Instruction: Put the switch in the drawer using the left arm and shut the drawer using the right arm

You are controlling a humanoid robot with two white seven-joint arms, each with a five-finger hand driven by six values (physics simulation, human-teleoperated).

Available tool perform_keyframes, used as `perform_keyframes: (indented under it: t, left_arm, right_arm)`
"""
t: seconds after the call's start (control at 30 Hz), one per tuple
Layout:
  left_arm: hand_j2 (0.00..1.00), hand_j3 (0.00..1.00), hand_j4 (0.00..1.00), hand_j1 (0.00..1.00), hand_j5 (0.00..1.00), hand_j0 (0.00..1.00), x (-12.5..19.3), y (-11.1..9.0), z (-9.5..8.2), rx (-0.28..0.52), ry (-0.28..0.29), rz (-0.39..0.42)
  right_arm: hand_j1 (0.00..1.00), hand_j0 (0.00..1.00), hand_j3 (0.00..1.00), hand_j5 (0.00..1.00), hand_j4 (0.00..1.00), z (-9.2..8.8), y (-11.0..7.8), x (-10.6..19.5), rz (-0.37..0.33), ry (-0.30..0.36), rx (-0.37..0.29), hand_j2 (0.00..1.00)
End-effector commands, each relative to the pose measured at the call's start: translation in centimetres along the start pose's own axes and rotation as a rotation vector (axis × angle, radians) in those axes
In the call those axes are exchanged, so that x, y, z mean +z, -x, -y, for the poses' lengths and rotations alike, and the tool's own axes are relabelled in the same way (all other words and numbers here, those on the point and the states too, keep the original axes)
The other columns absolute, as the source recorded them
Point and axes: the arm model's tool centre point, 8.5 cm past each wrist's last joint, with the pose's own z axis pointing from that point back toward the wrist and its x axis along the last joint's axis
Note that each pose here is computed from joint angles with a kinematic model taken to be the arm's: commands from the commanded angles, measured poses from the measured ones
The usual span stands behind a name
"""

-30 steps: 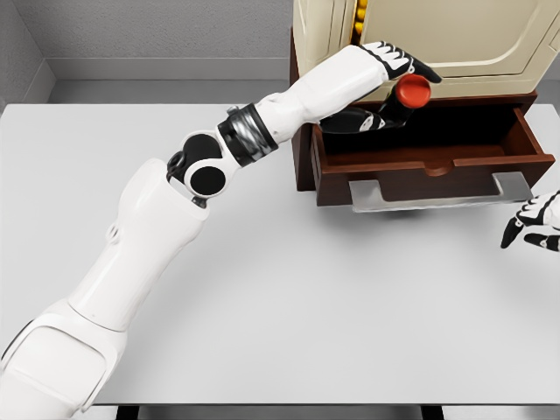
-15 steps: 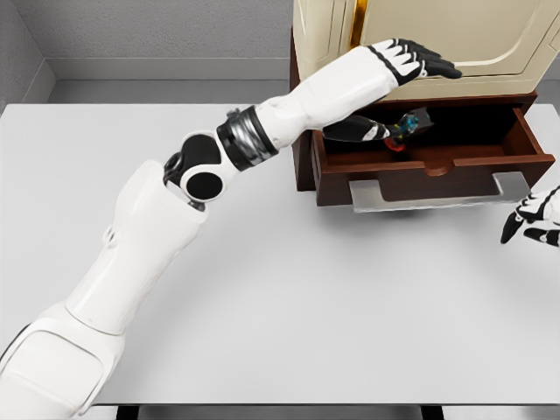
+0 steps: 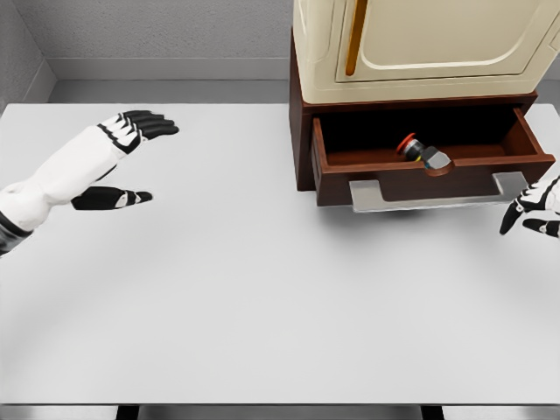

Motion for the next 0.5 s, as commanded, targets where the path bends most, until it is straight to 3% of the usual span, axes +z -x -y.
perform_keyframes:
  t: [0.0,0.07,0.13,0.3,0.47]
  left_arm:
    - [1.00,1.00,1.00,1.00,1.00,1.00,3.8,3.9,-2.6,-0.056,0.070,-0.133]
    - [1.00,1.00,1.00,1.00,1.00,1.00,5.0,5.6,-1.7,-0.027,0.078,-0.195]
    - [1.00,1.00,1.00,1.00,1.00,1.00,5.3,6.0,-1.4,-0.017,0.091,-0.209]
    - [1.00,1.00,1.00,1.00,1.00,1.00,5.5,6.1,-1.5,-0.019,0.131,-0.218]
    - [1.00,1.00,1.00,1.00,1.00,1.00,5.6,6.2,-1.5,-0.019,0.143,-0.220]
  right_arm:
    - [0.48,0.48,0.48,0.48,0.48,-0.6,0.0,-0.3,0.009,-0.012,-0.021,0.48]
    - [0.48,0.48,0.48,0.48,0.48,-0.6,0.0,-0.3,0.010,-0.011,-0.022,0.48]
    - [0.48,0.48,0.48,0.48,0.48,-1.0,-0.1,-0.6,0.015,-0.021,-0.028,0.48]
    - [0.48,0.48,0.48,0.48,0.48,-0.5,-0.1,-0.9,0.022,-0.013,-0.016,0.48]
    - [0.48,0.48,0.48,0.48,0.48,-1.1,-0.2,-1.4,0.034,-0.032,-0.027,0.48]
